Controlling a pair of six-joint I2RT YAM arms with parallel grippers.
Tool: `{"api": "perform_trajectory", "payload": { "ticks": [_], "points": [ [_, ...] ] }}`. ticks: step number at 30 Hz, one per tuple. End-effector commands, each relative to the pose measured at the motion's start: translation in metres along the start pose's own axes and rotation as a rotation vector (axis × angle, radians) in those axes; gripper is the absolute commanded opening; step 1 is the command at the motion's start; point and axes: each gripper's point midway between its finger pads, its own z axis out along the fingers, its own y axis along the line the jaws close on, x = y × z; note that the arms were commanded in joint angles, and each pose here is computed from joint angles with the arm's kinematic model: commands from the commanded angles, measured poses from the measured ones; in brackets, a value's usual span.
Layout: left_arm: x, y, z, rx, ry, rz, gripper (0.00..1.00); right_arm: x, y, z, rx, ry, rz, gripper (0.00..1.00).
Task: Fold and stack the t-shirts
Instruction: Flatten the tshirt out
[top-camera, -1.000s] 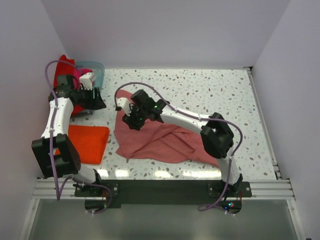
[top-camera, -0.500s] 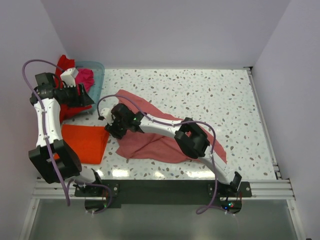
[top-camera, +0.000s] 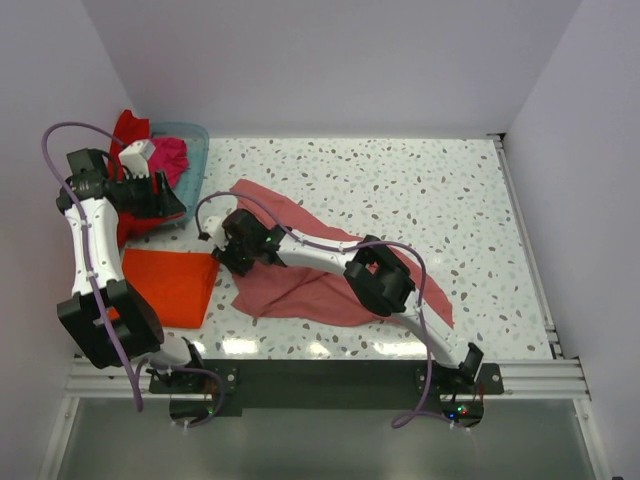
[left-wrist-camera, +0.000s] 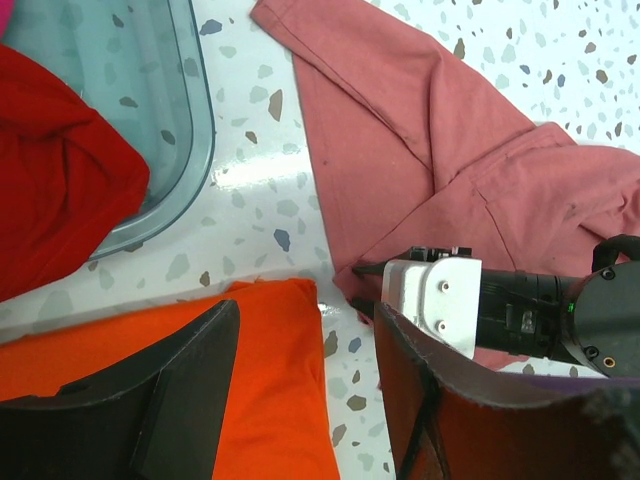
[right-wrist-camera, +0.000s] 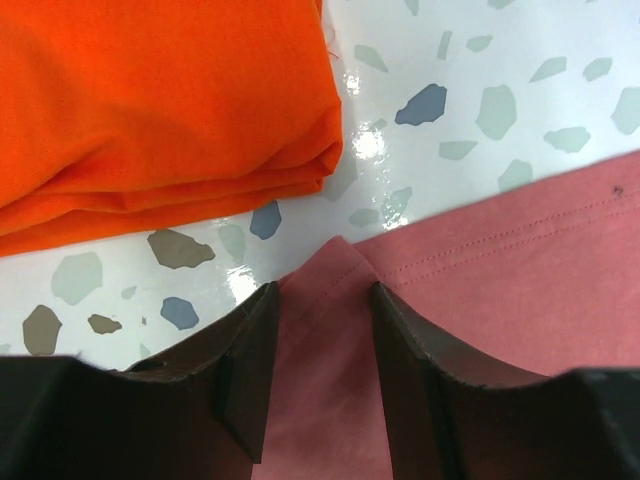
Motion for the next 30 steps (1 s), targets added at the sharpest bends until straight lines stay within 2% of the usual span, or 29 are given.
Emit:
{"api": "perform_trajectory", "payload": {
  "ticks": [1,3,6,9,12,14,15,16,24,25,27,28,30],
  "points": [
    [0.000,-0.004,-0.009,0.009,-0.014,0.031,0.61,-0.008,-0.002,0.004,0.019,-0.019,-0.001,0.35],
    [0.001,-0.003,-0.010,0.008,-0.015,0.031,0.61,-0.011,-0.003,0.001,0.021,-0.024,-0.003,0.21],
    [0.002,-0.004,-0.008,0.017,-0.015,0.035,0.61,-0.034,-0.003,-0.018,0.025,-0.066,-0.012,0.13],
    [0.003,-0.004,-0.005,0.031,-0.015,0.037,0.61,-0.064,0.001,-0.046,0.008,-0.125,-0.017,0.14],
    [0.007,-0.004,0.000,0.051,-0.014,0.042,0.61,-0.085,0.005,-0.073,-0.007,-0.173,-0.023,0.22],
    [0.007,-0.004,0.002,0.058,-0.014,0.044,0.62,-0.089,0.003,-0.081,-0.001,-0.182,-0.028,0.19],
    [0.009,-0.003,0.005,0.064,-0.011,0.041,0.61,-0.090,0.001,-0.087,0.001,-0.182,-0.027,0.14],
    [0.009,-0.003,0.005,0.066,-0.011,0.039,0.61,-0.089,0.000,-0.088,0.001,-0.180,-0.028,0.00],
    [0.010,-0.004,0.011,0.073,-0.004,0.062,0.61,-0.078,-0.024,-0.100,0.016,-0.172,0.042,0.00],
    [0.010,-0.005,0.013,0.068,-0.001,0.076,0.61,-0.087,-0.030,-0.117,0.029,-0.200,0.054,0.00],
    [0.009,-0.009,0.022,0.058,-0.002,0.113,0.60,-0.078,-0.051,-0.133,0.054,-0.201,0.102,0.00],
    [0.007,-0.011,0.026,0.055,-0.002,0.128,0.60,-0.089,-0.058,-0.158,0.071,-0.238,0.115,0.00],
    [-0.001,-0.022,0.042,0.048,0.003,0.190,0.59,-0.072,-0.091,-0.186,0.124,-0.227,0.163,0.00]
  ]
}}
